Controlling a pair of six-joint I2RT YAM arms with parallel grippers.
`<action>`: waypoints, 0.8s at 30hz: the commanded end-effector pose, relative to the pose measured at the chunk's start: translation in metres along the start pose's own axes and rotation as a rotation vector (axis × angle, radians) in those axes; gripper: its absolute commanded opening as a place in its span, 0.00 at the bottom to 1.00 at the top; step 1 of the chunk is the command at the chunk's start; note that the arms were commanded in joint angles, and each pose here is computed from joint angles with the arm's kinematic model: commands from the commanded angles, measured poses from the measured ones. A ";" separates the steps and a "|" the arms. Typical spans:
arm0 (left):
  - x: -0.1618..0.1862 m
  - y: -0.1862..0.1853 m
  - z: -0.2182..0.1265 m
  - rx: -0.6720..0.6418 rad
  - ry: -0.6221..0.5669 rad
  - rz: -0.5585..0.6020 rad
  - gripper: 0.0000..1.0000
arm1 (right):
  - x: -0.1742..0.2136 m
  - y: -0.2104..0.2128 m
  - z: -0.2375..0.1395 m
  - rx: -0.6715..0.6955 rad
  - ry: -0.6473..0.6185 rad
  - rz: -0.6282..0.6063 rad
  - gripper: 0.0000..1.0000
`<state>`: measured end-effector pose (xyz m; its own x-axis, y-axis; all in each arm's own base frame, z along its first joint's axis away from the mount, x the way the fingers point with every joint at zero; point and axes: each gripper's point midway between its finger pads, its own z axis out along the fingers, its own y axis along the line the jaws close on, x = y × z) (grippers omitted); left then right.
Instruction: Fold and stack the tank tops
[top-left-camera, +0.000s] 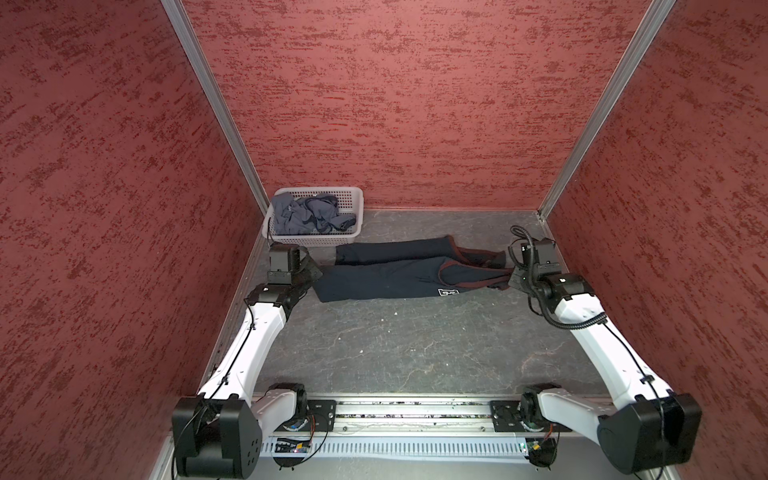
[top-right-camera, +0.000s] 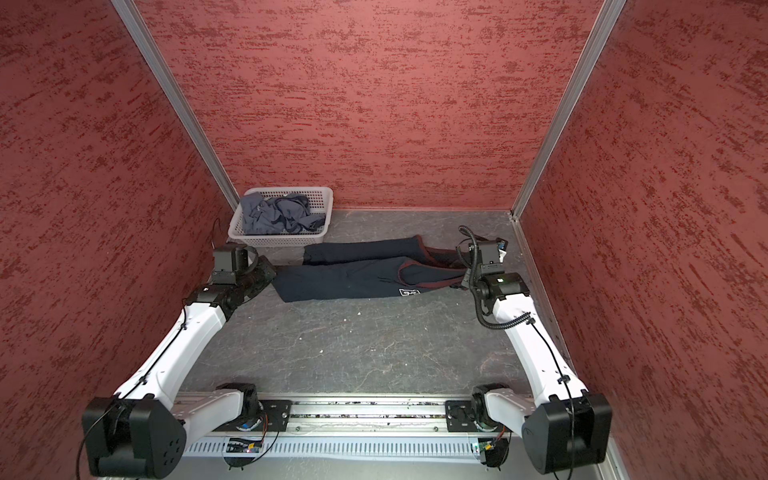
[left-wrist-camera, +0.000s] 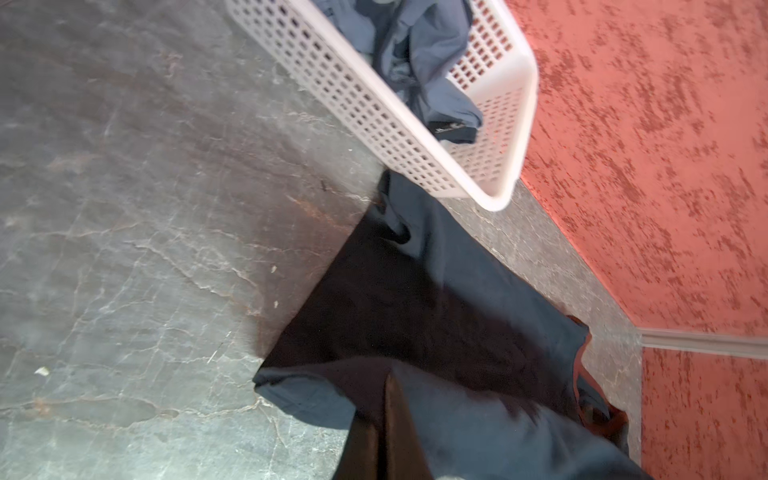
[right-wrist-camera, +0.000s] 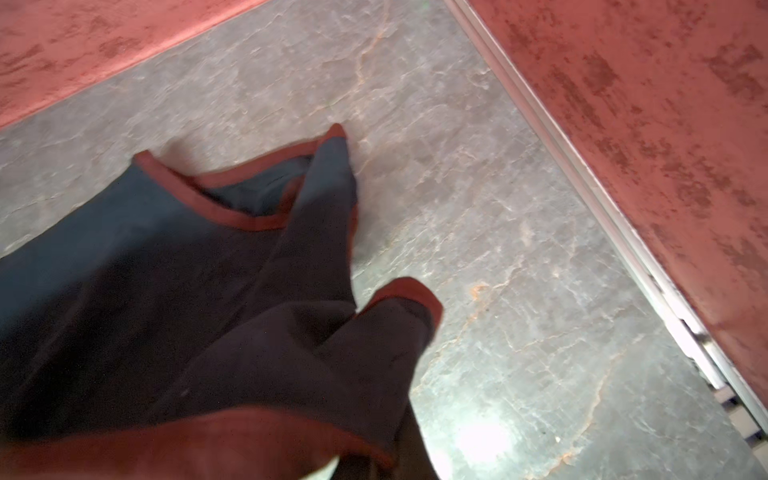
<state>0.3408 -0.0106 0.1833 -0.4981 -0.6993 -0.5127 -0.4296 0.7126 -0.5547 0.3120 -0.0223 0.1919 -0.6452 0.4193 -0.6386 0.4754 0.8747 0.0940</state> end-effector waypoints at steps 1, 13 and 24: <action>-0.017 -0.001 -0.014 0.023 -0.066 -0.037 0.00 | -0.033 -0.005 -0.017 -0.001 -0.075 0.010 0.00; -0.043 -0.029 -0.054 0.123 -0.163 0.012 0.00 | -0.050 0.012 -0.030 -0.106 -0.117 0.017 0.00; -0.042 -0.049 -0.036 0.114 -0.037 0.053 0.00 | -0.048 0.009 -0.023 -0.068 -0.090 0.002 0.00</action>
<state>0.3589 -0.0195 0.1720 -0.6259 -0.6670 -0.4042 -0.4501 0.7322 -0.5112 0.3287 -0.0211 0.1534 -0.7488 0.3915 -0.5348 0.4325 0.9001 0.0533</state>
